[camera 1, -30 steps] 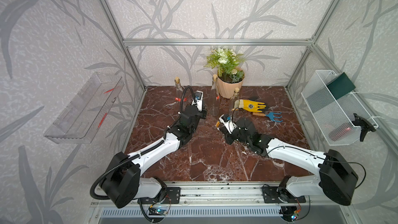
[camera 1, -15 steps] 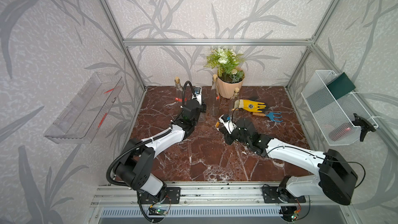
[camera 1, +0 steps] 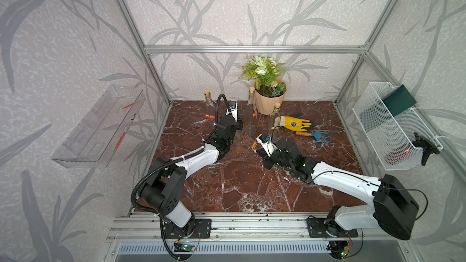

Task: Remove the label from the bottle
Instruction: Place the bottle at the center of the board.

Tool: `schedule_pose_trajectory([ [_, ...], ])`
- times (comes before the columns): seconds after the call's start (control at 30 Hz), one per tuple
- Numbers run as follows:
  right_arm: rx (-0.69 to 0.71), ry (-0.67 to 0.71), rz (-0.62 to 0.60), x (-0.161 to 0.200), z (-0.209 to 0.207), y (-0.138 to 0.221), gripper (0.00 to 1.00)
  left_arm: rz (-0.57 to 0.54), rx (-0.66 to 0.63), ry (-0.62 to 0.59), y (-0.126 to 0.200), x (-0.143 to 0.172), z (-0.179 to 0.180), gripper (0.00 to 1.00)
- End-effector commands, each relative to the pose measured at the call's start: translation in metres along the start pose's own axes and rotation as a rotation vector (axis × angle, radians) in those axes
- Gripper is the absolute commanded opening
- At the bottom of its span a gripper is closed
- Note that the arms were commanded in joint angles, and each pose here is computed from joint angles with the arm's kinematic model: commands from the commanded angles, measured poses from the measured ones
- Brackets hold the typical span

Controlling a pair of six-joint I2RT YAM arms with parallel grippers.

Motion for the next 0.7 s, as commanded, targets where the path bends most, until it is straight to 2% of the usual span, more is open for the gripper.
schedule_pose_trajectory([
  [0.0,-0.010,-0.002,-0.028,-0.004,0.002,-0.001,0.00,-0.108,-0.019,0.037,-0.003,-0.027,0.000,0.02],
  [0.3,-0.016,-0.005,-0.030,-0.003,0.003,-0.003,0.00,-0.094,-0.034,0.028,-0.003,-0.024,0.002,0.26],
  [0.67,-0.017,-0.007,-0.032,0.000,0.003,-0.005,0.00,-0.074,-0.017,0.046,0.007,-0.023,0.004,0.39],
])
Point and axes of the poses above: each gripper's point midway between its finger pads, its own y axis back along the fingers, its own z axis along the line the jaws close on, x = y × z, the point moved 10 cm from there along y, back along the fingers, and after that the axes turned 3 degrees about y, right-handed, at the moved point
